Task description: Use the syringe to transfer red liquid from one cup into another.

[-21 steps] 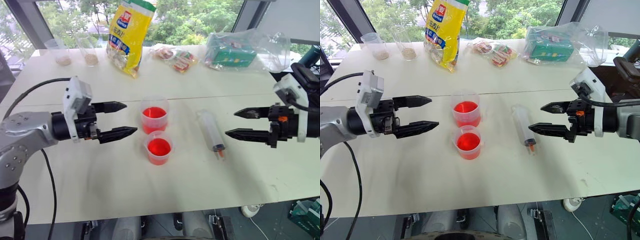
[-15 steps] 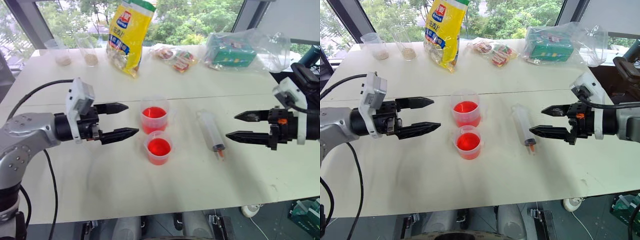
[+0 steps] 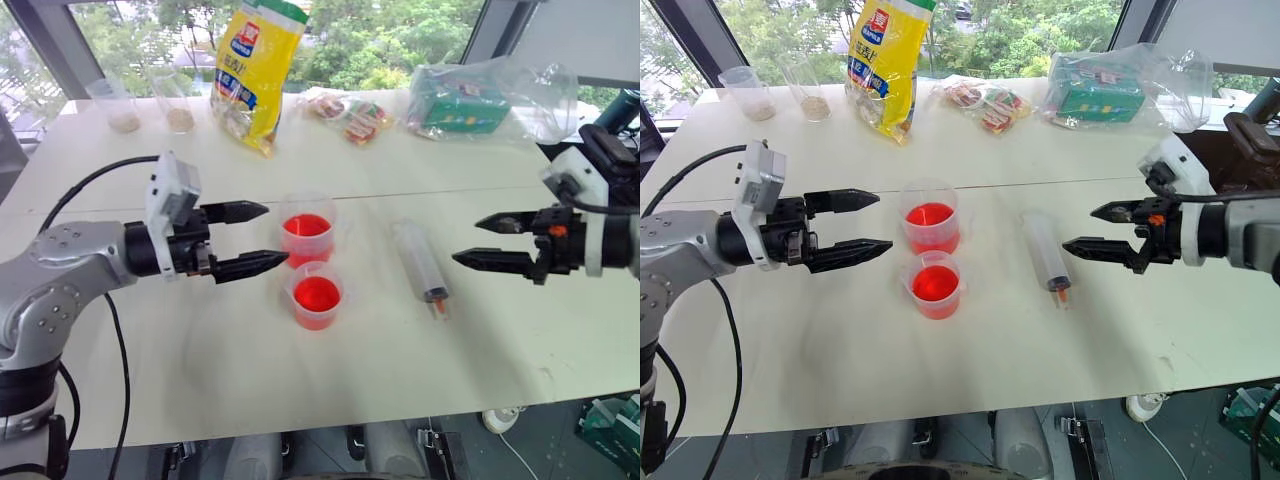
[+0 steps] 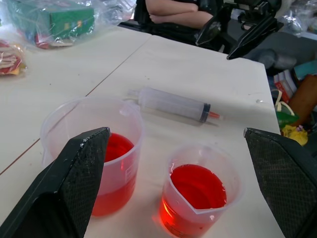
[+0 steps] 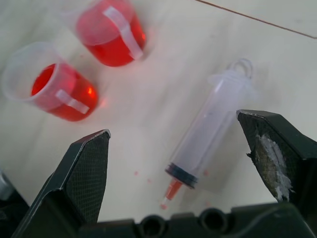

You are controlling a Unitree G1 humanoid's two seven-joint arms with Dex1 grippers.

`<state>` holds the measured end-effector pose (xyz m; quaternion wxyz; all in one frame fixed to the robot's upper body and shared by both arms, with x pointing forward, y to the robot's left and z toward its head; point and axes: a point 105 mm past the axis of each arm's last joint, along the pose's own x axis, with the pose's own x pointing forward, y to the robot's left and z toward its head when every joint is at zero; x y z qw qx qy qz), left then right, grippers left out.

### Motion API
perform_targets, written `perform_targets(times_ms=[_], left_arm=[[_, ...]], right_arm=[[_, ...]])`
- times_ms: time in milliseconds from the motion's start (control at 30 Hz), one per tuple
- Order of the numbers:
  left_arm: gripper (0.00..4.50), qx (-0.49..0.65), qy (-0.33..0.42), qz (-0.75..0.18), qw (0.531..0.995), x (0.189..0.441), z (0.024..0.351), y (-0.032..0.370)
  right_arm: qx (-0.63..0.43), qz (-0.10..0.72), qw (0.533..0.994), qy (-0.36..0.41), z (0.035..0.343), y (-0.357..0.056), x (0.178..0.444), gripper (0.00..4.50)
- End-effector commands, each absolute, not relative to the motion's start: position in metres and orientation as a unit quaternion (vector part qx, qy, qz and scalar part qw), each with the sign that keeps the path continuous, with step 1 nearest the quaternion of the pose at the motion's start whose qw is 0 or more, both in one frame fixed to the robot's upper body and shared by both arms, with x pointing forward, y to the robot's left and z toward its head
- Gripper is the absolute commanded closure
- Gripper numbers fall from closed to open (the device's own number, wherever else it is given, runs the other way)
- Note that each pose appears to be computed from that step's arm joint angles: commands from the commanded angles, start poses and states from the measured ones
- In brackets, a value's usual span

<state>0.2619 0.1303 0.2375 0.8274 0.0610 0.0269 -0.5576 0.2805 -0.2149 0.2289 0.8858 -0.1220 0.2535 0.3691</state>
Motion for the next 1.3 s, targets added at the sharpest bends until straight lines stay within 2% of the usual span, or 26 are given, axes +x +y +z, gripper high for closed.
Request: perform_targets(times_ms=[33,267,400,767,1000,1300], left_arm=[[0.0,0.071,0.005,-0.567,0.821,0.262,0.244,0.125],[0.0,0.065,-0.004,-0.575,0.815,0.266,0.241,0.116],[0.0,0.065,-0.007,-0.577,0.814,0.267,0.239,0.112],[0.0,0.053,-0.022,-0.562,0.825,0.264,0.235,0.109],[0.0,0.045,-0.032,-0.55,0.833,0.262,0.233,0.107],[0.0,0.039,-0.04,-0.538,0.841,0.262,0.232,0.107]], right_arm=[[-0.119,0.335,0.894,0.271,0.233,-0.217,0.295,0.04],[-0.079,0.271,0.893,0.35,0.215,-0.214,0.335,0.04],[-0.065,0.256,0.883,0.389,0.202,-0.211,0.349,0.04],[-0.056,0.269,0.852,0.445,0.177,-0.193,0.367,0.04],[-0.117,0.278,0.819,0.488,0.143,-0.185,0.373,0.04],[-0.159,0.259,0.801,0.516,0.122,-0.182,0.384,0.04]])
